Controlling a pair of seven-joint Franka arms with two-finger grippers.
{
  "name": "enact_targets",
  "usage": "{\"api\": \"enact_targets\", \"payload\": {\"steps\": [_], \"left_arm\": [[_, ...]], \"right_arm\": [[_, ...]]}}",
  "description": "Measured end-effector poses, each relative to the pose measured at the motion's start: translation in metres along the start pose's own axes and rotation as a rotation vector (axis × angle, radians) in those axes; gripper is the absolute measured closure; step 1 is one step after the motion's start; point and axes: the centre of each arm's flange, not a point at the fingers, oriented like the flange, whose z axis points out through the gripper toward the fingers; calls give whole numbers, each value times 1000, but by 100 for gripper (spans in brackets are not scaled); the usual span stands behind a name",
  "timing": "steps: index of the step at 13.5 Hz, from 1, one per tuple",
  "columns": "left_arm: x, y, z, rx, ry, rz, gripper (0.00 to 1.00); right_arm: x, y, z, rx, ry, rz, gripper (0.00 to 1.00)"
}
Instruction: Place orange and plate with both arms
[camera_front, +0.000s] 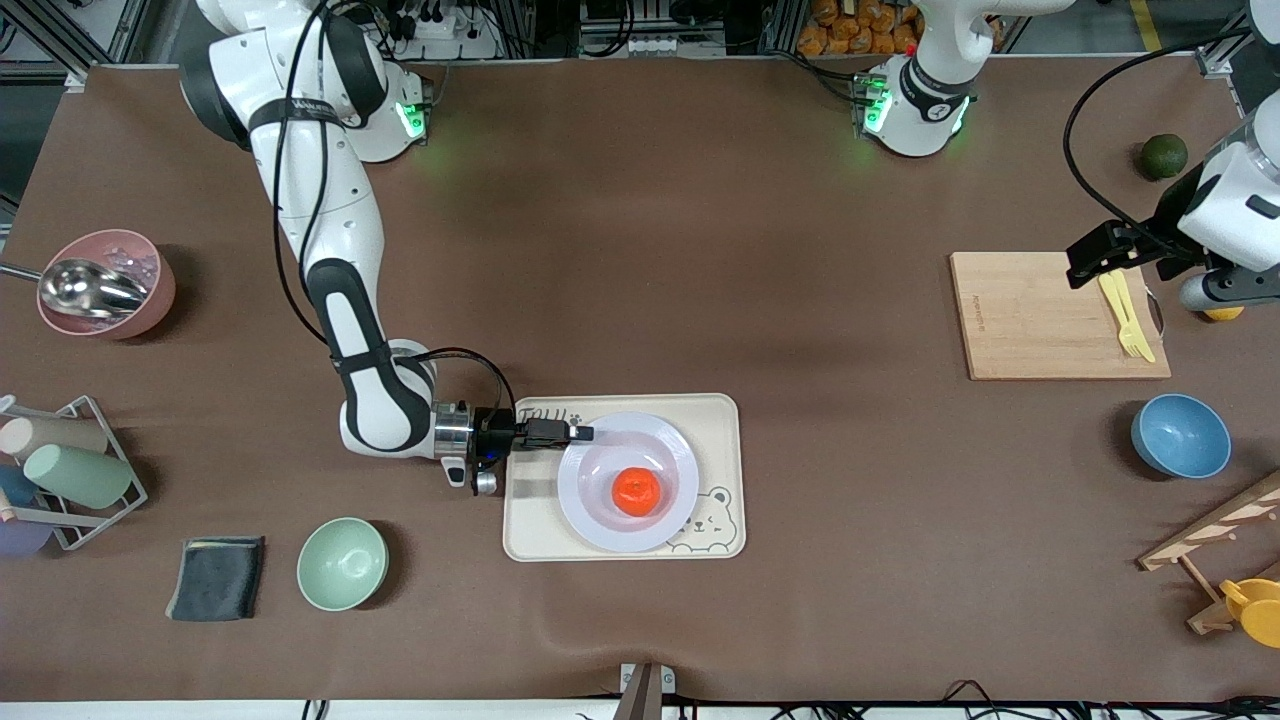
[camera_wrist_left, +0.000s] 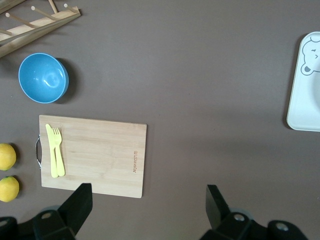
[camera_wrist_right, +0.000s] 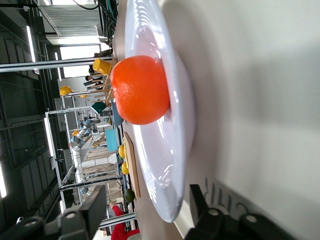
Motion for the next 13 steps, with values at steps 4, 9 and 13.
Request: {"api": "enact_targets", "payload": {"steps": [4,9,13], "left_arm": [[2,0,3,0,-1,0,0],[2,5,-9,-4,25,8,0],[2,6,-29,-11,65,10,0]], "right_arm": [[9,-4,-16,-17,3,-23,0],[15,-16,-36,-64,-23,-34,0],[12,-55,-44,-69,-71,10,0]]}}
